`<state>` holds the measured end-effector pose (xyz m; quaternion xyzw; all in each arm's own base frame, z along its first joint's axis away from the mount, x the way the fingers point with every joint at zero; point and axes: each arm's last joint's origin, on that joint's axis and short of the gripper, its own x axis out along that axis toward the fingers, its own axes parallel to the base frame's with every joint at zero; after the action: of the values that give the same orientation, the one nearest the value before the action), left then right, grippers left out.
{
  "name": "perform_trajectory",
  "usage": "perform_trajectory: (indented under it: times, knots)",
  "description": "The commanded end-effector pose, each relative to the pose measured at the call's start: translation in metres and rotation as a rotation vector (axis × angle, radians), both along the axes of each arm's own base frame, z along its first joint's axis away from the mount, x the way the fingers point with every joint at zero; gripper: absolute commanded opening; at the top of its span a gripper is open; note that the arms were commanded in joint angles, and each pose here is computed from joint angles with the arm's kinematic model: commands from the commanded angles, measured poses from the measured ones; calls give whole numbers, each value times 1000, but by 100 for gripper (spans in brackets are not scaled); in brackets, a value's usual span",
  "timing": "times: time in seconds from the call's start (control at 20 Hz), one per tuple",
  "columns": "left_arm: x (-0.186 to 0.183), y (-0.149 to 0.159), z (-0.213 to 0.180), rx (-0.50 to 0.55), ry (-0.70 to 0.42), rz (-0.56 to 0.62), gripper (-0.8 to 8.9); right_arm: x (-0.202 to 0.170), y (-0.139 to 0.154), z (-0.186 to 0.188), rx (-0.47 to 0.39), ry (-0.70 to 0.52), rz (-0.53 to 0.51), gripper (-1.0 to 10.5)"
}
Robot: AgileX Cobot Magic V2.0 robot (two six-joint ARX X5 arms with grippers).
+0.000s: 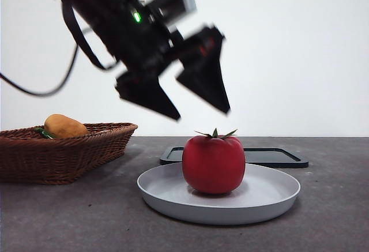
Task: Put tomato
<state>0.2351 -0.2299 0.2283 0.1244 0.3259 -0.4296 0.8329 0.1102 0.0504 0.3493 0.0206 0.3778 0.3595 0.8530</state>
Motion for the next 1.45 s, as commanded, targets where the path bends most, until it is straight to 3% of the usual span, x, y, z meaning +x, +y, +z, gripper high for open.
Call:
perform_trajectory:
  times: [0.05, 0.45, 0.55, 0.75, 1.1, 1.45]
  knots:
    - [-3, 10, 26, -55, -37, 31, 563, 0, 1, 5, 10, -15, 0, 434]
    - [-30, 101, 97, -131, -111, 247, 562, 0, 1, 6, 11, -19, 0, 434]
    - [-41, 126, 105, -127, -86, 296, 562, 1, 1, 6, 11, -25, -2, 434]
    - [-68, 158, 111, -169, 35, 271, 561, 4, 2, 6, 12, -29, -3, 434]
    - [-108, 171, 107, -122, 191, 175, 561, 19, 7, -1, -7, 26, -2, 434]
    - [-111, 172, 107, -113, 188, 165, 561, 33, 12, -7, -17, 68, 4, 434]
